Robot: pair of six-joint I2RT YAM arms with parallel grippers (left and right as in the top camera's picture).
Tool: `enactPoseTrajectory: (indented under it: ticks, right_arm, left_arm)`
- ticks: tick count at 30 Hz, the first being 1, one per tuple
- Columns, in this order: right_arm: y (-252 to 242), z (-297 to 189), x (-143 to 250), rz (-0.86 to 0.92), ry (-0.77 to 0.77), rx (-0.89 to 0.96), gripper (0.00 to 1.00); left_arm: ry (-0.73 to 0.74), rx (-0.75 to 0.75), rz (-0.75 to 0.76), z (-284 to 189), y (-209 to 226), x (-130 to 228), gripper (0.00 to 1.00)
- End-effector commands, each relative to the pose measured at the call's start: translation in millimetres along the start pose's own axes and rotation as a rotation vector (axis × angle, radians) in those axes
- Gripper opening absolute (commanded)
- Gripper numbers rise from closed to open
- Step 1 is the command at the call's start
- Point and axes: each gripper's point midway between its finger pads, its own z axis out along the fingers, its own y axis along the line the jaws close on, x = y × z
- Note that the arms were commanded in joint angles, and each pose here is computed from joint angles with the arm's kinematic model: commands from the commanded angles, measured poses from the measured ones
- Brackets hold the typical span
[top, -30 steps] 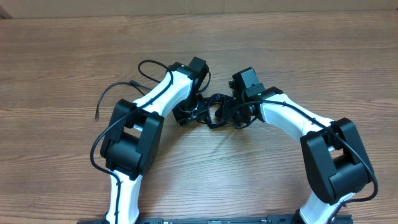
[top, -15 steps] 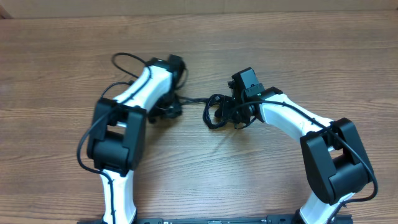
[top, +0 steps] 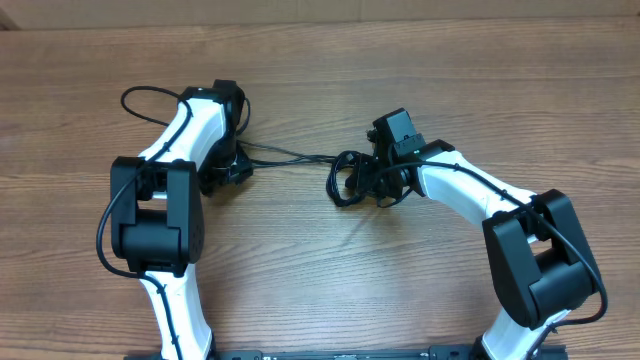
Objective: Untangle cables
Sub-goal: 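Pull the left gripper far up-left, stretching a cable strand out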
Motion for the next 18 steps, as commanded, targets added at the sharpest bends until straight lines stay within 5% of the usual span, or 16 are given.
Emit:
enactPoseTrajectory:
  ticks: [1, 6, 9, 11, 15, 18]
  right_arm:
    - [1.1, -3.7, -1.9, -0.004, -0.015, -0.002, 0.04]
    - [1.7, -3.7, -0.2, 0.002, -0.007, -0.007, 0.06]
    - [4.6, -3.8, 6.8, 0.039, 0.028, -0.028, 0.08]
    - [2.1, -3.6, 11.1, 0.086, 0.045, -0.015, 0.18]
    - [2.3, -3.6, 11.0, 0.086, 0.044, -0.015, 0.68]
    - [4.1, -3.5, 8.6, 0.081, 0.035, -0.023, 0.93]
  left_arm:
    - [0.021, -0.013, 0.043, 2.5, 5.8, -4.8, 0.69]
    - [0.024, 0.021, -0.005, -39.4, 23.3, -28.9, 1.00]
    - [0.075, 0.165, 0.052, -61.4, 14.3, -31.4, 1.00]
    - [0.121, 0.310, 0.130, -71.2, -2.3, -26.1, 1.00]
    - [0.193, 0.544, 0.238, -87.4, -32.1, -10.7, 1.00]
    - [0.191, 0.536, 0.245, -87.5, -35.2, -8.4, 1.00]
